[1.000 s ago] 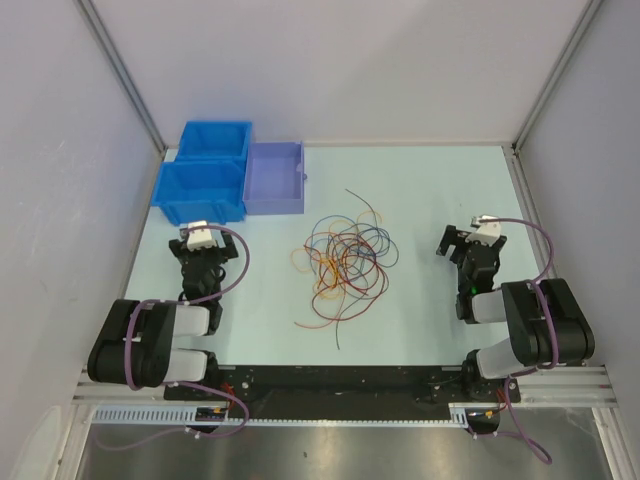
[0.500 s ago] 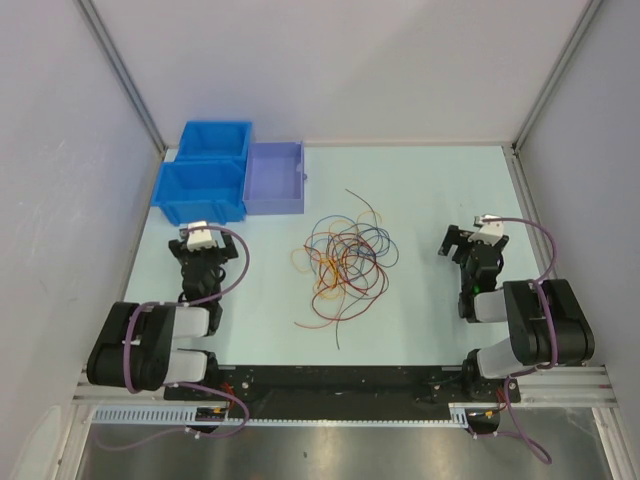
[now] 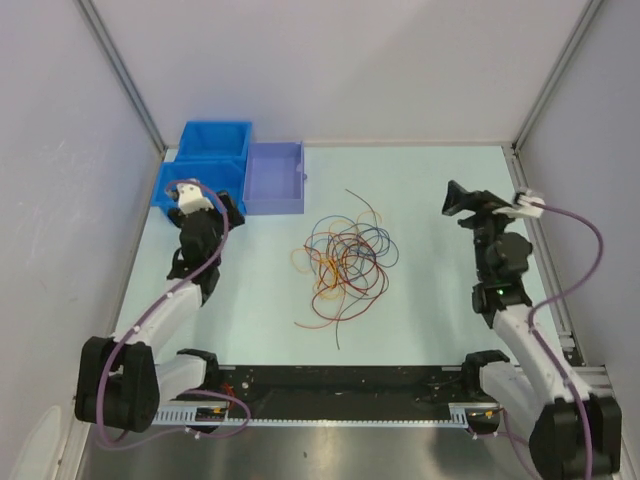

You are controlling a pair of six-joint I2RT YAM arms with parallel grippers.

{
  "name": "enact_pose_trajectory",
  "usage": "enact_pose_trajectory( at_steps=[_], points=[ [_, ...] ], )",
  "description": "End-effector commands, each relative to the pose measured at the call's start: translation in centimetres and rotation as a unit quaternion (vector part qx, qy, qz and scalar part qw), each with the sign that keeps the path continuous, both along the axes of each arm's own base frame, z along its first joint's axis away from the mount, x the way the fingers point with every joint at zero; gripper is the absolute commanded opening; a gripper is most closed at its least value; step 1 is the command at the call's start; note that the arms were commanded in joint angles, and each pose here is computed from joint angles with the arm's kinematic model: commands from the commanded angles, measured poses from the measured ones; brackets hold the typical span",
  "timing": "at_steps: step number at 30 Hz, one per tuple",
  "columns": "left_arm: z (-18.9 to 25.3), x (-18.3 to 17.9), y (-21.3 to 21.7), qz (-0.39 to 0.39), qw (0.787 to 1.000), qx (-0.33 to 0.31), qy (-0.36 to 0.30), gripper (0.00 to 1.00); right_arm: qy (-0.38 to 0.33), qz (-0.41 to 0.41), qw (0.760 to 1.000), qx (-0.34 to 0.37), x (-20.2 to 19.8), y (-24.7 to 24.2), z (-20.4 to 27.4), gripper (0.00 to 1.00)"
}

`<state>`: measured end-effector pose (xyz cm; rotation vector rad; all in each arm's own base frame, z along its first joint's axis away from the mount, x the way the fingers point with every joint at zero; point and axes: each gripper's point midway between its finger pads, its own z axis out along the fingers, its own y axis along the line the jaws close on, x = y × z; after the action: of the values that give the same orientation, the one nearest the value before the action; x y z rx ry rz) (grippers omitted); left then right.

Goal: Untangle the cables

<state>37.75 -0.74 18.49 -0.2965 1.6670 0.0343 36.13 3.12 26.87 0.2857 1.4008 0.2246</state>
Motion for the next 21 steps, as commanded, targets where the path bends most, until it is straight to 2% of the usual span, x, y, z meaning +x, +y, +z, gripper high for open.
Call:
enact_pose_trajectory(
  at_steps=[1,2,4,5,6,8,13,19,21],
  points=[
    [-5.3,-2.4,0.0,0.118,0.952,-0.254,0.126,1.00,-0.016,0.140,0.973,0.182,-2.6,3.8,3.3,1.00],
    [-6.9,-3.4,0.8,0.130,0.935,-0.281,0.174,1.00,-0.008,0.153,0.971,0.186,-2.6,4.2,3.2,1.00],
    [-5.8,-2.5,-1.7,0.035,0.944,-0.280,0.171,1.00,0.039,0.166,0.967,0.186,-1.9,5.2,2.7,1.00],
    [-4.0,-2.5,-2.1,0.027,0.950,-0.273,0.146,1.00,0.055,0.166,0.968,0.182,-1.7,5.4,2.4,1.00],
    [-3.2,-2.7,-2.1,0.031,0.955,-0.261,0.139,1.00,0.090,0.158,0.967,0.180,-1.5,5.6,1.1,1.00],
    [-1.2,-3.1,-2.3,0.038,0.965,-0.223,0.130,1.00,0.116,0.156,0.966,0.169,-0.8,6.1,0.8,1.00],
    [-0.3,-3.7,-4.8,0.014,0.970,-0.177,0.164,1.00,0.181,0.153,0.963,0.130,-0.7,8.5,-2.5,1.00],
    [-1.3,-4.6,-11.3,-0.049,0.968,-0.138,0.204,0.99,0.267,0.139,0.947,0.111,-1.2,9.4,-7.0,0.97],
    [-2.2,-4.9,-14.0,-0.084,0.961,-0.140,0.221,0.94,0.291,0.139,0.940,0.108,-1.4,9.6,-8.1,0.96]
  ],
)
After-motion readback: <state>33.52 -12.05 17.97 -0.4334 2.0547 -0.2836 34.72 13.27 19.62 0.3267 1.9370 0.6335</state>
